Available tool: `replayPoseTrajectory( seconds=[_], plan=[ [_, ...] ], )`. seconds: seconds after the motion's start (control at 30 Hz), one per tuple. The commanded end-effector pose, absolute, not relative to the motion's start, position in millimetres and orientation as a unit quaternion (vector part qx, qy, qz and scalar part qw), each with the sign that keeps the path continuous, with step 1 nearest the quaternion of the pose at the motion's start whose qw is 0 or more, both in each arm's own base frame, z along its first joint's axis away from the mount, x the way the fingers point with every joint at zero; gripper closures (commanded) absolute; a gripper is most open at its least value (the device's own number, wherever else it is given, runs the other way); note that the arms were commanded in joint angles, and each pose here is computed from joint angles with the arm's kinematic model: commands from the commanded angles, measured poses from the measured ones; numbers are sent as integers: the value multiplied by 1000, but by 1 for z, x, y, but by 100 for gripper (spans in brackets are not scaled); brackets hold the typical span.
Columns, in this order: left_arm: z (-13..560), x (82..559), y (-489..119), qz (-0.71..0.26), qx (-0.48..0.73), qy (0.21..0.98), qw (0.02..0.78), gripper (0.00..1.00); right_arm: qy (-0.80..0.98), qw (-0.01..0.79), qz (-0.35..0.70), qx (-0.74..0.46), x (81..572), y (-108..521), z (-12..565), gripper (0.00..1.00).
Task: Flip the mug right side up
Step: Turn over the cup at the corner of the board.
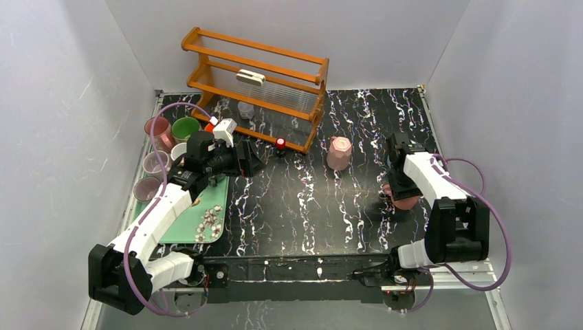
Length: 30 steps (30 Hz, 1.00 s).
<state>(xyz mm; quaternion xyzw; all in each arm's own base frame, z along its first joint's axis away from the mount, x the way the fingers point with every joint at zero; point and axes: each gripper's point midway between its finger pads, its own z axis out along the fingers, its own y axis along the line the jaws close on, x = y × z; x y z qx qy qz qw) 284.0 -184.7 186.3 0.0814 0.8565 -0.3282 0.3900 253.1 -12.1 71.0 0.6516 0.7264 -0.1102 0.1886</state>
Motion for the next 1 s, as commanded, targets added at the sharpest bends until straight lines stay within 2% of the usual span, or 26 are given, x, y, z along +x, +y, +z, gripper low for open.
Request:
replayPoseTrajectory(
  seconds=[0.0, 0.27, 0.4, 0.97],
  plan=[
    [189, 280, -183, -323, 88, 854, 397, 2, 719, 191, -138, 654, 228, -23, 75, 37],
    [189, 281, -180, -318, 85, 855, 400, 2, 728, 209, -140, 638, 216, -29, 77, 46],
    [189, 280, -179, -317, 84, 855, 401, 2, 742, 235, -120, 616, 230, -29, 80, 47],
    [192, 280, -177, -312, 82, 854, 408, 2, 761, 252, -116, 586, 241, -30, 72, 53]
  ],
)
